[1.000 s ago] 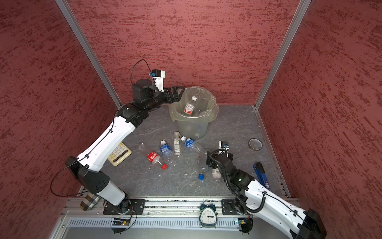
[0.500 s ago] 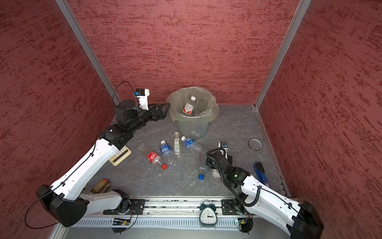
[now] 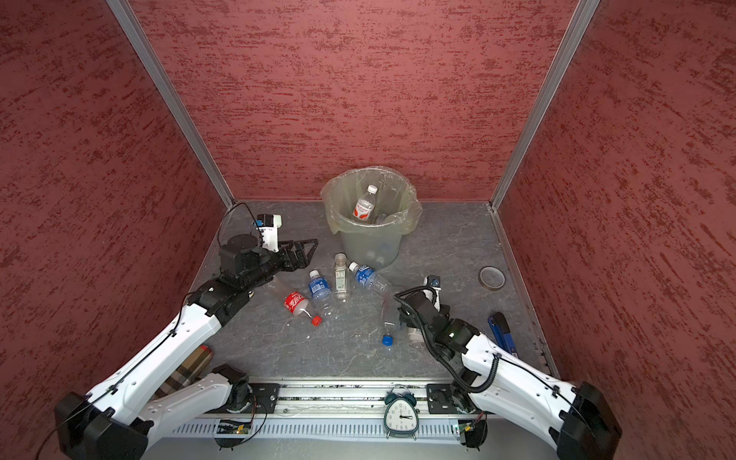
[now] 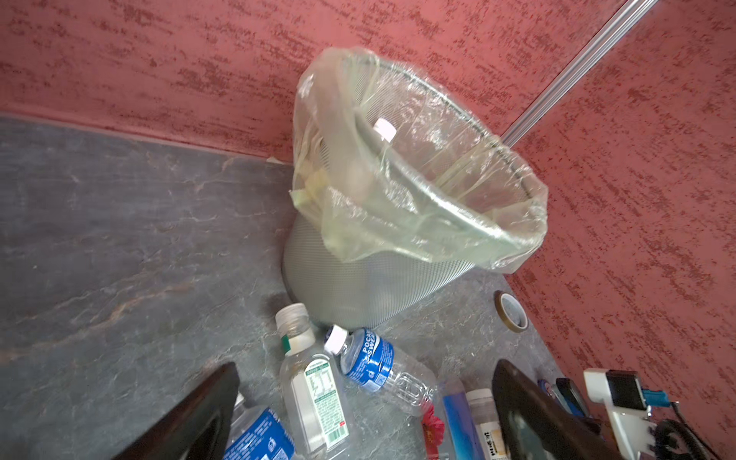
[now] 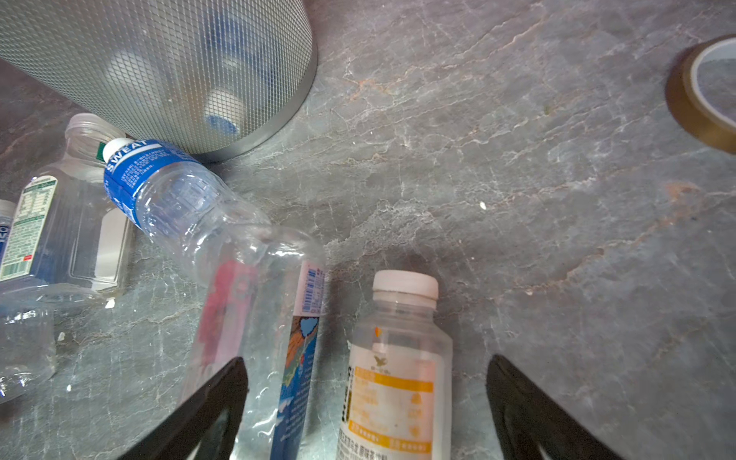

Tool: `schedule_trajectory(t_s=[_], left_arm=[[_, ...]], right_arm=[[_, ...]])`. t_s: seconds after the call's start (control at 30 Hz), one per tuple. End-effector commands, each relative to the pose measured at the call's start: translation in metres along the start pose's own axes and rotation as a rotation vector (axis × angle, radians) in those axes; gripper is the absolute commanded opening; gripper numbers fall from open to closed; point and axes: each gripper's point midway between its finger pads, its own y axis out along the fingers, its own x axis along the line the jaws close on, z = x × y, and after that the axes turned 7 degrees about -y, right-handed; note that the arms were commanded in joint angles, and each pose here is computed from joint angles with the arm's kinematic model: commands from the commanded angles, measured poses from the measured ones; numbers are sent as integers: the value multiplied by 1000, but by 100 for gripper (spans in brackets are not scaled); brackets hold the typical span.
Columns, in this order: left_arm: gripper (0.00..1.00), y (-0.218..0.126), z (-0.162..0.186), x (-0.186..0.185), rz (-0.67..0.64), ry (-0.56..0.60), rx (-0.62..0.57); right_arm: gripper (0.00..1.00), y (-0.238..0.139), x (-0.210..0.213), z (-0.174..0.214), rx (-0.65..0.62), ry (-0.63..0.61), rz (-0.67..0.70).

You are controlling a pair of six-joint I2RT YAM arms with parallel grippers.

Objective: Throw the plastic bottles in the bin
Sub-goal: 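Withdraw the left gripper toward the pile while the right gripper lowers toward the yellow-label bottle, then close the right gripper around the white-cap yellow-label bottle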

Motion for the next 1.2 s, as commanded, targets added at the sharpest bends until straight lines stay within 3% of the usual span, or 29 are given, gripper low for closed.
schedule_trajectory(t_s=[0.0,0.33,0.5,1.17], left_arm=[[99,-2,6,3,23,-3,-17],[99,2,59,29,45,10,56],[99,2,78,45,19,16,65],[99,-3,94,48,32,-23,107]], right_arm=[[93,-3,-1,2,25,36,9],[91,-1,-4,16,83,39,19],[83,1,-4,24,114,36,22],[77,16,1,43,203,-7,40]])
